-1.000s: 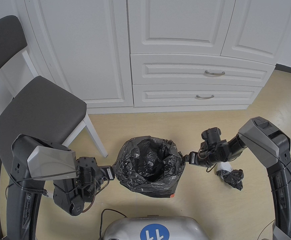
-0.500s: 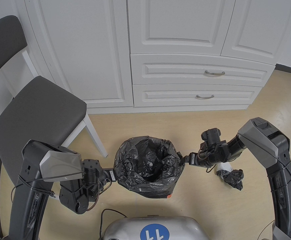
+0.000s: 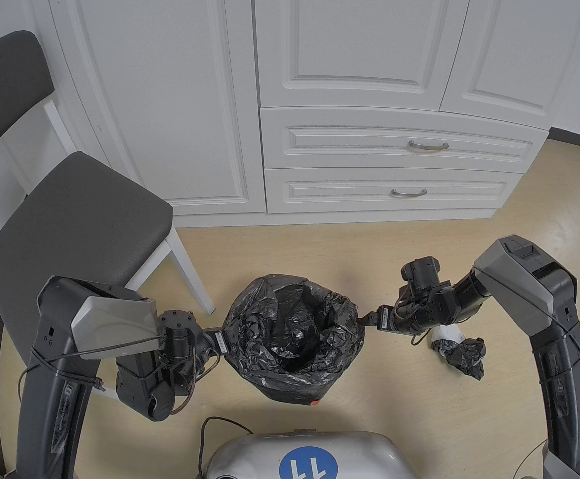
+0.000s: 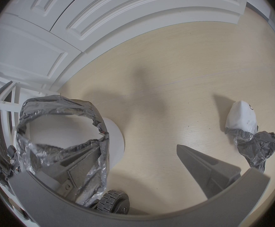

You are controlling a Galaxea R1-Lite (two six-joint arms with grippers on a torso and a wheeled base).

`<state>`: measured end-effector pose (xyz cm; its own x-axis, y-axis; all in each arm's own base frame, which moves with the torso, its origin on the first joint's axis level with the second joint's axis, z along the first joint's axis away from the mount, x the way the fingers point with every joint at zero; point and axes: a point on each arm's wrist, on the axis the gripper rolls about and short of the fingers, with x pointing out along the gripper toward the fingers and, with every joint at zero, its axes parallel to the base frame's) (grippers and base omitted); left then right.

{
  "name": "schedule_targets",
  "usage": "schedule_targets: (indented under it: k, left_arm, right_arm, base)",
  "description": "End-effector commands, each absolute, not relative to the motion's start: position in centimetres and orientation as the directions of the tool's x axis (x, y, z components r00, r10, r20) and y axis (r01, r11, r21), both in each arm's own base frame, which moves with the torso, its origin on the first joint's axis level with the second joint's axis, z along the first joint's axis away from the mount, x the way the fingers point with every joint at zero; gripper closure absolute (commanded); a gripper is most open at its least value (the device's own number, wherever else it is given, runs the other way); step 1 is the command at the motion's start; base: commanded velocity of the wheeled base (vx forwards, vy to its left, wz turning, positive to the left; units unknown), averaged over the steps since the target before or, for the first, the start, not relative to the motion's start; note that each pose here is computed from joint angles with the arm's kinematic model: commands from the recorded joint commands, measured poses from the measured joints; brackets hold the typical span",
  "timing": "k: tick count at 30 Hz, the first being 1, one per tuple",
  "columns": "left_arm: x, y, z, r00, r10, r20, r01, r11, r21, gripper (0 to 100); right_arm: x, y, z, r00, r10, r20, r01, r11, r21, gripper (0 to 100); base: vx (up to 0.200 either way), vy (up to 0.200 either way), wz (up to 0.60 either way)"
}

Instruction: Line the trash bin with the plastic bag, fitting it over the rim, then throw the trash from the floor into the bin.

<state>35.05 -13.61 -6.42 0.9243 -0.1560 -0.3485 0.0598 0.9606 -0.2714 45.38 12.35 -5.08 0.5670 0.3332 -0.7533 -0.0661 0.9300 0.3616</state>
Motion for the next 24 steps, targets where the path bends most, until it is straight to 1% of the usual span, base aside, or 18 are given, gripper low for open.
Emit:
schedule_targets:
  k: [1, 7, 13, 24]
  left_arm:
    - [34.5, -13.3, -4.6, 0.931, -0.157, -0.330, 0.066, 0.960, -0.272, 0]
    - [34.3, -12.7, -3.7, 0.932, -0.154, -0.329, 0.062, 0.960, -0.272, 0]
    - [34.6, -11.4, -3.6, 0.932, -0.138, -0.336, 0.053, 0.967, -0.250, 0]
    - [34.8, -10.7, -3.7, 0.931, -0.133, -0.340, 0.046, 0.967, -0.252, 0]
  right_arm:
    - [45.4, 12.3, -5.2, 0.567, 0.331, -0.754, -0.065, 0.931, 0.360, 0]
    - [45.4, 12.3, -5.2, 0.569, 0.333, -0.752, -0.067, 0.930, 0.362, 0]
    - [45.5, 12.2, -5.2, 0.570, 0.332, -0.752, -0.064, 0.930, 0.362, 0]
    - [45.5, 12.2, -5.0, 0.572, 0.332, -0.750, -0.065, 0.930, 0.362, 0]
  base:
    - [0.000, 0.000, 0.00]
    - [0.000, 0.000, 0.00]
    - [0.000, 0.000, 0.00]
    - [0.000, 0.000, 0.00]
